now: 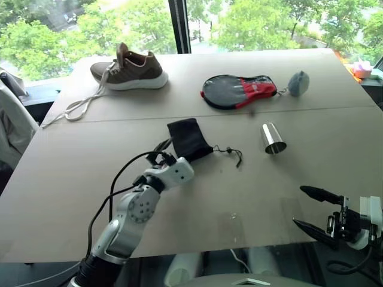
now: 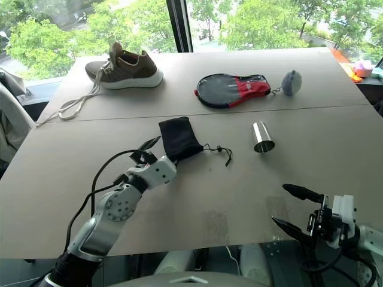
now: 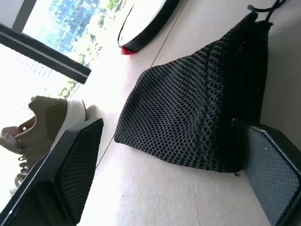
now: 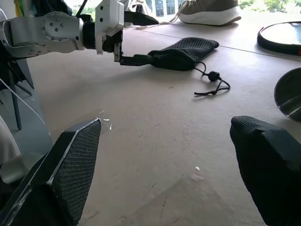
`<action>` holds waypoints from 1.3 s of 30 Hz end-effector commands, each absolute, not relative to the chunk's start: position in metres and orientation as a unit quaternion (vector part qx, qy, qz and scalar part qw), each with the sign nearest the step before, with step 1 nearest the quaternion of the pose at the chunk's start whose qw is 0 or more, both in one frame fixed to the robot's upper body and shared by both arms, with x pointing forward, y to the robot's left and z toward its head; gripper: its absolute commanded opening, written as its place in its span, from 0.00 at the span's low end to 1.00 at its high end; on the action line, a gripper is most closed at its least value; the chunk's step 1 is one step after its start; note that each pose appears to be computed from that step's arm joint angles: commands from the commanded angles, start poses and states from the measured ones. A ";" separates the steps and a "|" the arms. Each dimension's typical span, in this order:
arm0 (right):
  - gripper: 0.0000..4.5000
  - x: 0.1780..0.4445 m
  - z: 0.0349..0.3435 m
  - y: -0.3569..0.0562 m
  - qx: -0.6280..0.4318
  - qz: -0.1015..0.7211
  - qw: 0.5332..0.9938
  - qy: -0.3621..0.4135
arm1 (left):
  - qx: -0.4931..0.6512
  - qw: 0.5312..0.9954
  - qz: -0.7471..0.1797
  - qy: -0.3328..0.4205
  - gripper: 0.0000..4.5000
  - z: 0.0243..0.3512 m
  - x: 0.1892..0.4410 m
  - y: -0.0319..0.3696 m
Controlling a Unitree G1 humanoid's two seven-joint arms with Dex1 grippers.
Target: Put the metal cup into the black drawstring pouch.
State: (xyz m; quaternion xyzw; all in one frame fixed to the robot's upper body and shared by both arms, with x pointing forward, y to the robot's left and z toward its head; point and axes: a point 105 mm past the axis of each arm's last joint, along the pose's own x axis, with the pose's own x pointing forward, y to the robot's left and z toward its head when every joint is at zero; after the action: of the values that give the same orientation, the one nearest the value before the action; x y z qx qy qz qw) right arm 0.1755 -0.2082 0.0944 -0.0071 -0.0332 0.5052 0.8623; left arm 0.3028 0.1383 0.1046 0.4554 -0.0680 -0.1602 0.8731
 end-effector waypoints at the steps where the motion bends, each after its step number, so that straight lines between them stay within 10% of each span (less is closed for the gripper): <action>1: 0.99 0.174 0.100 -0.209 -0.018 0.500 0.865 -0.047 | 0.445 0.881 -0.140 -0.078 1.00 0.114 0.310 0.141; 6: 1.00 0.173 0.099 -0.210 -0.019 0.496 0.867 -0.047 | 0.434 0.889 -0.135 -0.051 0.88 0.109 0.323 0.142; 15: 1.00 0.174 0.099 -0.211 -0.021 0.487 0.872 -0.046 | 0.411 0.899 -0.143 -0.057 0.02 0.115 0.322 0.137; 39: 1.00 0.307 0.122 -0.211 -0.352 0.149 0.923 -0.038 | 0.153 0.975 -0.163 0.011 0.02 0.168 0.342 0.118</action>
State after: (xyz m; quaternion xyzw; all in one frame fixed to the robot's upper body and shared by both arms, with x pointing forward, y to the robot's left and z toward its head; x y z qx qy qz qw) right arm 0.2991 -0.2080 0.1124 -0.3432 -0.0237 0.1697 0.9235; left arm 0.3466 0.1259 0.1475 0.1552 0.0496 -0.1481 0.9754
